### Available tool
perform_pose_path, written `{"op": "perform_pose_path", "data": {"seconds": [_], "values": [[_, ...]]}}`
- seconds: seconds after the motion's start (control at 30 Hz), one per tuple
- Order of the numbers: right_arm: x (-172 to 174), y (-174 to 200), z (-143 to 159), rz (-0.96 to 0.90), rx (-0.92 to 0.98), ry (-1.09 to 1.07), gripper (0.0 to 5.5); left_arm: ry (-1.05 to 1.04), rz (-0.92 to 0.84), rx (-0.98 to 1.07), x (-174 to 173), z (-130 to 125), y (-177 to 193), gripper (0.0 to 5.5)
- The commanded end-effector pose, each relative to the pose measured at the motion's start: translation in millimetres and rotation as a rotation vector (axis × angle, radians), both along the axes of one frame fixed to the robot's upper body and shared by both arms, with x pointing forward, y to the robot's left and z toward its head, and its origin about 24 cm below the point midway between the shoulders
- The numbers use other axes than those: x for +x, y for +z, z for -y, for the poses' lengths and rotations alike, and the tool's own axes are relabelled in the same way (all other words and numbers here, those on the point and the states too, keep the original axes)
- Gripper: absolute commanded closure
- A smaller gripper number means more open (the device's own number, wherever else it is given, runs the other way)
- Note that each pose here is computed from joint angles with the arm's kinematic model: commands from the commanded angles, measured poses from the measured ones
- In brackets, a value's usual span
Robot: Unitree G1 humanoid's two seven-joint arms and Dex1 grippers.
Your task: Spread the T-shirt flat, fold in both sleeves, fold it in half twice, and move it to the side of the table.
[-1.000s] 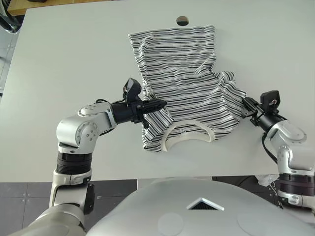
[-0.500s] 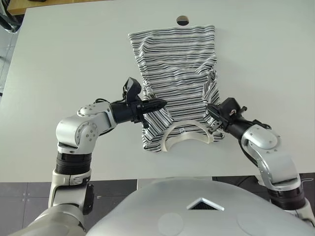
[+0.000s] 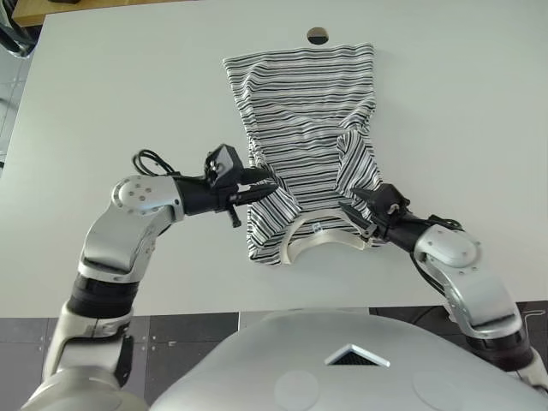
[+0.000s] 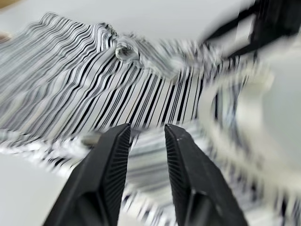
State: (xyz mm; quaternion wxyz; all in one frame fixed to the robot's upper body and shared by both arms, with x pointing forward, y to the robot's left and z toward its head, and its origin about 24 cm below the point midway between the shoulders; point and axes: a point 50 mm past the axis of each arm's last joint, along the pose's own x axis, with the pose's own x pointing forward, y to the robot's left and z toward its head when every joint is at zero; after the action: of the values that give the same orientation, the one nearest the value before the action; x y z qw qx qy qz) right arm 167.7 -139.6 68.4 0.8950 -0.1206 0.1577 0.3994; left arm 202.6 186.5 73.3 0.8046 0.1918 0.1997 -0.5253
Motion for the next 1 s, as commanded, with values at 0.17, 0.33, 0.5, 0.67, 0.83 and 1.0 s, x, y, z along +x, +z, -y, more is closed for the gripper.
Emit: {"op": "perform_pose_path", "data": {"seconds": [0.17, 0.33, 0.5, 0.67, 0.83, 1.0], "values": [[-5, 19, 67, 0.155, -0.275, 0.099, 2.22, -0.307, 0.054, 0.403, -39, -37, -5, 2.92], [-21, -8, 84, 0.064, -0.504, 0.206, 1.65, -0.354, 0.066, 0.437, -46, -35, -16, 2.56], [-37, -26, 73, 0.018, -0.57, 0.358, 1.65, -0.346, 0.136, 0.36, -45, -14, -27, 2.56], [-29, -25, 46, 0.174, -0.54, 0.414, 1.65, -0.347, 0.199, 0.311, -40, 2, -33, 2.56], [-23, -28, 37, 0.214, -0.504, 0.399, 2.36, -0.379, 0.203, 0.318, -42, 5, -40, 3.04], [-24, -34, 40, 0.195, -0.526, 0.371, 3.27, -0.4, 0.2, 0.317, -45, 5, -43, 3.82]]}}
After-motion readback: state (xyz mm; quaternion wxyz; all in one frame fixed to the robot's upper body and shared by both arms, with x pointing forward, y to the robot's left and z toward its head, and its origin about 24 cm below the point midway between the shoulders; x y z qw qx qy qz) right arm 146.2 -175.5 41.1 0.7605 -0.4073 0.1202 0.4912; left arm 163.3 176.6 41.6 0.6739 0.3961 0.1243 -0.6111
